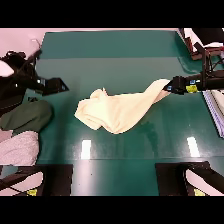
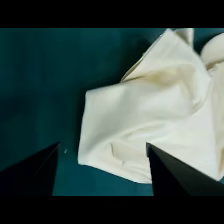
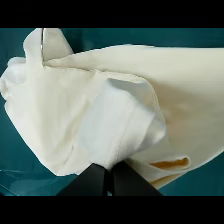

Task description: Fold the shirts.

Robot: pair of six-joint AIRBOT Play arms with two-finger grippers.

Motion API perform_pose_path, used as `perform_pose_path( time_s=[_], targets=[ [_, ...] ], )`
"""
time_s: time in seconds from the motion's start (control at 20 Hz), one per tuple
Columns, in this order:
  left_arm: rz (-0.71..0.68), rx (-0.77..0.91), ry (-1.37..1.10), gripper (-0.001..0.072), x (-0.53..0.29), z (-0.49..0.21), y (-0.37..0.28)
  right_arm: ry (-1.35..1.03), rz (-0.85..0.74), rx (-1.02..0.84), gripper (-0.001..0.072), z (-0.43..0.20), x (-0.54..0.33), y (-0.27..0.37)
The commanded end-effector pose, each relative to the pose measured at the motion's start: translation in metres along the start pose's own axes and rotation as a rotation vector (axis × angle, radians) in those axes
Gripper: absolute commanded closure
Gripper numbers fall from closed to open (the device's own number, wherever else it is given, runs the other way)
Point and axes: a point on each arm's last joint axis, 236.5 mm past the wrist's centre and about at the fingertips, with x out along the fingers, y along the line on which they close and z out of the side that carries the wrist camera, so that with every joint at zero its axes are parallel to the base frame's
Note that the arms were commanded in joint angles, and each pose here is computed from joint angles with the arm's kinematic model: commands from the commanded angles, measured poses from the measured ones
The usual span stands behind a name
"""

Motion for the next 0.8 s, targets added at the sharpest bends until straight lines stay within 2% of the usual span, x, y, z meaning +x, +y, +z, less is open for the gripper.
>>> perform_pose_path(
  time_s=[0.0,0.05,0.1,0.2,0.55,0.6,0.65,0.7,0.75],
  targets=[
    [-0.007,-0.11,0.11,0.0114,0.038,-0.06,0.032,-0.02,-0.003,0.001,0.0694,0.005,0.0,-0.001],
    [-0.023,-0.086,0.151,0.02,0.052,-0.081,0.029,-0.022,-0.003,0.001,0.0693,0.005,0.0,-0.001],
    [-0.021,-0.077,0.173,0.021,0.062,-0.096,0.029,-0.023,-0.003,0.001,0.0694,0.005,0.0,-0.001],
    [0.001,-0.065,0.159,0.021,0.081,-0.108,0.029,-0.022,-0.003,0.001,0.0694,0.005,0.0,-0.001],
    [0.009,-0.037,0.022,0.0214,0.103,-0.086,0.008,-0.001,0.001,0.001,0.0694,0.0,0.0,0.0],
    [0.009,-0.053,0.022,0.0265,0.103,-0.086,0.008,0.006,0.002,0.001,0.0694,-0.001,0.0,0.0],
    [0.003,-0.056,0.031,0.0558,0.102,-0.087,0.005,0.004,0.002,0.001,0.0694,-0.001,0.0,0.001],
    [-0.005,-0.049,0.033,0.0671,0.1,-0.084,0.001,-0.008,0.002,-0.003,0.0694,0.001,-0.002,0.001],
    [-0.017,-0.028,0.026,0.068,0.092,-0.075,-0.006,-0.035,-0.002,-0.013,0.0693,0.006,-0.007,0.004]
  ],
)
